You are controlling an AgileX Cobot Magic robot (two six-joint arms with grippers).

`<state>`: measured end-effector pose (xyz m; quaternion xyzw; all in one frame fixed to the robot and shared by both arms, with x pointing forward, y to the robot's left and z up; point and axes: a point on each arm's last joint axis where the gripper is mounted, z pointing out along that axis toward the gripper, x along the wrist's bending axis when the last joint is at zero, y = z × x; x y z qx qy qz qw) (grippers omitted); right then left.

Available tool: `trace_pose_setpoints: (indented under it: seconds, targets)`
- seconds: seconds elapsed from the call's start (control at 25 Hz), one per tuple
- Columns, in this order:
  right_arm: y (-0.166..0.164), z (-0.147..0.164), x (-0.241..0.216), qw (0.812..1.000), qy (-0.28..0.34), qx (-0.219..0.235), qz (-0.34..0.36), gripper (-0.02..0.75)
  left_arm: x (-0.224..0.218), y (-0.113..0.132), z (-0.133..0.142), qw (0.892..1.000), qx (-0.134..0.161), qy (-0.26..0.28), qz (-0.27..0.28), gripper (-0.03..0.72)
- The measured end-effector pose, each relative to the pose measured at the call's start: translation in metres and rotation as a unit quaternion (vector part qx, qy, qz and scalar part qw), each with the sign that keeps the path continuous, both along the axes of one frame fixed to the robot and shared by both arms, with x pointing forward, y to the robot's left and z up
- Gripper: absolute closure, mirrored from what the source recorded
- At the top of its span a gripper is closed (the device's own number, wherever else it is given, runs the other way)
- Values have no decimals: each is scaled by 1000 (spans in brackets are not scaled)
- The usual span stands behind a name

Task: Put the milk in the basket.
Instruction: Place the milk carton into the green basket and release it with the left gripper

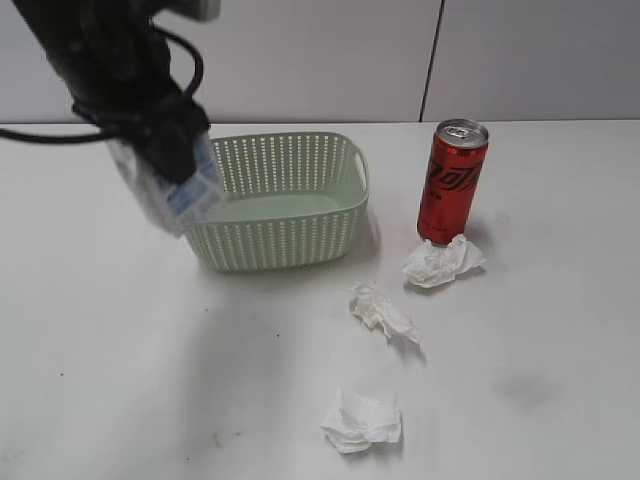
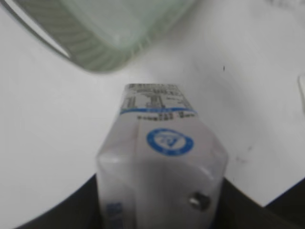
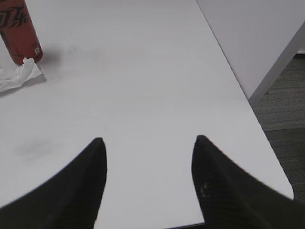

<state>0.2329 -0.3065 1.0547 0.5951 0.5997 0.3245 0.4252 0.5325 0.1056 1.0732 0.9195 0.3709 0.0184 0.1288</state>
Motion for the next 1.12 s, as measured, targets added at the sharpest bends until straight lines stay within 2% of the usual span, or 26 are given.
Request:
trace_pose_setpoints:
  seconds: [0.16,0.28,0.4,0.6,0.88,1.0,1.12]
  targets:
    - [0,0,0,1000,0,0,0,290,13,-8,42,997,-40,-70,0,375]
    - [0,0,0,1000,0,0,0,290,29,-17,45,992,-62,-110,5,375]
    - [0,0,0,1000,0,0,0,290,44,-26,26,991,-63,-115,9,375]
    - [0,0,0,1000,0,0,0,290,69,-40,-24,994,-48,-93,13,375]
    - [0,0,0,1000,0,0,0,290,86,-49,-92,999,-4,-41,10,376]
    - [0,0,0,1000,0,0,0,290,91,-51,-108,999,5,-36,9,377]
    - [0,0,0,1000,0,0,0,290,93,-52,-112,999,2,-41,10,363]
